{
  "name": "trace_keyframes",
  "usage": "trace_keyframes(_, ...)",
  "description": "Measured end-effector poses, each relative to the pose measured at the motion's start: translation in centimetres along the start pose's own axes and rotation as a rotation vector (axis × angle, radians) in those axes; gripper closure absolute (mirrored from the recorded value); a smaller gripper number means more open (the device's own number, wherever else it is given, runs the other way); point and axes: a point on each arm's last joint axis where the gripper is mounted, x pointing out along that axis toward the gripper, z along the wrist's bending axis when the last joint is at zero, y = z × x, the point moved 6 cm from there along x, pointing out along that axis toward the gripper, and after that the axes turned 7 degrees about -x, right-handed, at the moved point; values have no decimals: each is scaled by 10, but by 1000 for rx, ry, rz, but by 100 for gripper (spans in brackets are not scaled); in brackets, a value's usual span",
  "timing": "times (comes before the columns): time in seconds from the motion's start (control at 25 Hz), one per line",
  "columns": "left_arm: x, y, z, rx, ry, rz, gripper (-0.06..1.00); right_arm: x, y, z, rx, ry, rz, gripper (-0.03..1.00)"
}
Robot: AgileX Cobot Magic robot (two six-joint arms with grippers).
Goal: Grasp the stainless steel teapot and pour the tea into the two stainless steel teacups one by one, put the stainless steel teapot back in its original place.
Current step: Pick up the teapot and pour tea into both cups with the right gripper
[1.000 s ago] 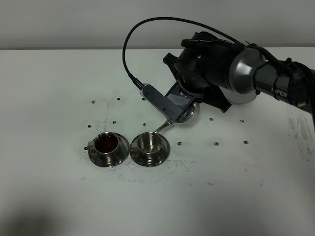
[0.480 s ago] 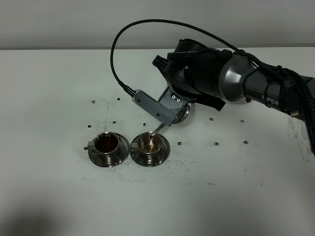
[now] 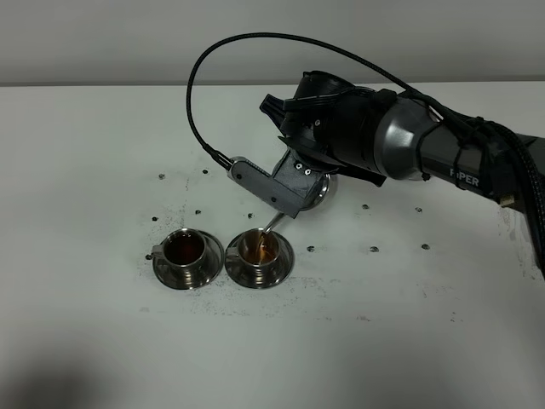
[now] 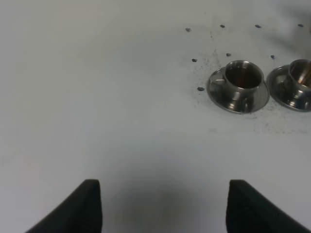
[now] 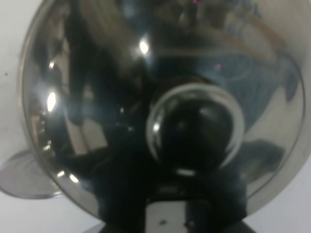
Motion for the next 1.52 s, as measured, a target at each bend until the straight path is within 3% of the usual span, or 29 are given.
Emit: trace_keyframes(1.52, 0, 0, 0, -1, 0, 0, 41, -7, 0, -10, -85, 34, 78, 80)
